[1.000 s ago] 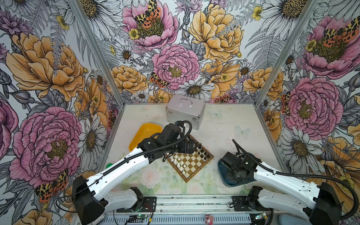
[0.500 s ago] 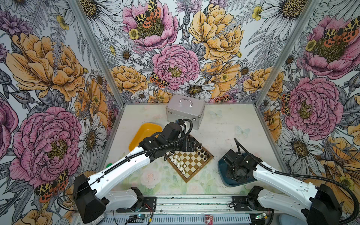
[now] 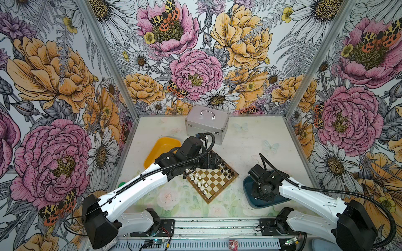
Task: Set up the chess pieces on the board
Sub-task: 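Lower the right gripper and grasp a white pawn in the teal tray, then lift the white pawn and carry it over the board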
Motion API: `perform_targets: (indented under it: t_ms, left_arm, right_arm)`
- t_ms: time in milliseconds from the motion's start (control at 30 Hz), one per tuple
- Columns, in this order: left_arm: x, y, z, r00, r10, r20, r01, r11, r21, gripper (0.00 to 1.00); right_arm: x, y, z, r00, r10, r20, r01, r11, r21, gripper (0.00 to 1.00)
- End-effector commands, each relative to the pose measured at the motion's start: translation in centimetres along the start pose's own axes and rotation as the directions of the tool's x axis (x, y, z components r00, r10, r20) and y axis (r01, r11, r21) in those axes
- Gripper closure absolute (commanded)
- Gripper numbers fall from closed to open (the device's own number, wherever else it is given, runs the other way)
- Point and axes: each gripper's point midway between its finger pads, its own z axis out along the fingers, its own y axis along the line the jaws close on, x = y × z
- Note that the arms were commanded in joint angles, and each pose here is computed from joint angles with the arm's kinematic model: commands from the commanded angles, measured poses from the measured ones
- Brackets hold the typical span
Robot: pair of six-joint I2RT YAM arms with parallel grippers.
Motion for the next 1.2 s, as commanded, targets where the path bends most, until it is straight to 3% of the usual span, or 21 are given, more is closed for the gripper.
perform_targets:
  t_ms: [0,733,933,1167]
  left_arm:
    - [-1.3,-0.7,-0.5,0.999,-0.003,0.045,0.003,1.000,0.009,0.01]
    - [-1.2,0.1,-1.2,0.999,-0.005,0.051,0.005,1.000,-0.008,0.01]
    - [-1.2,2.0,-2.4,0.998,-0.009,0.061,0.013,0.998,-0.060,0.01]
    - [-2.0,5.7,-5.4,0.987,-0.082,0.137,0.095,0.991,-0.093,0.01]
  right_arm:
    - [-0.1,0.2,0.2,1.000,-0.010,0.000,0.010,1.000,-0.011,0.76]
    - [-0.1,0.6,-0.3,1.000,-0.011,-0.007,0.011,0.999,-0.042,0.92]
    - [-1.9,1.3,-3.5,0.997,-0.055,0.046,0.056,0.998,-0.022,0.93]
    - [-4.3,3.4,-7.9,0.988,-0.114,0.103,0.118,0.993,-0.031,0.93]
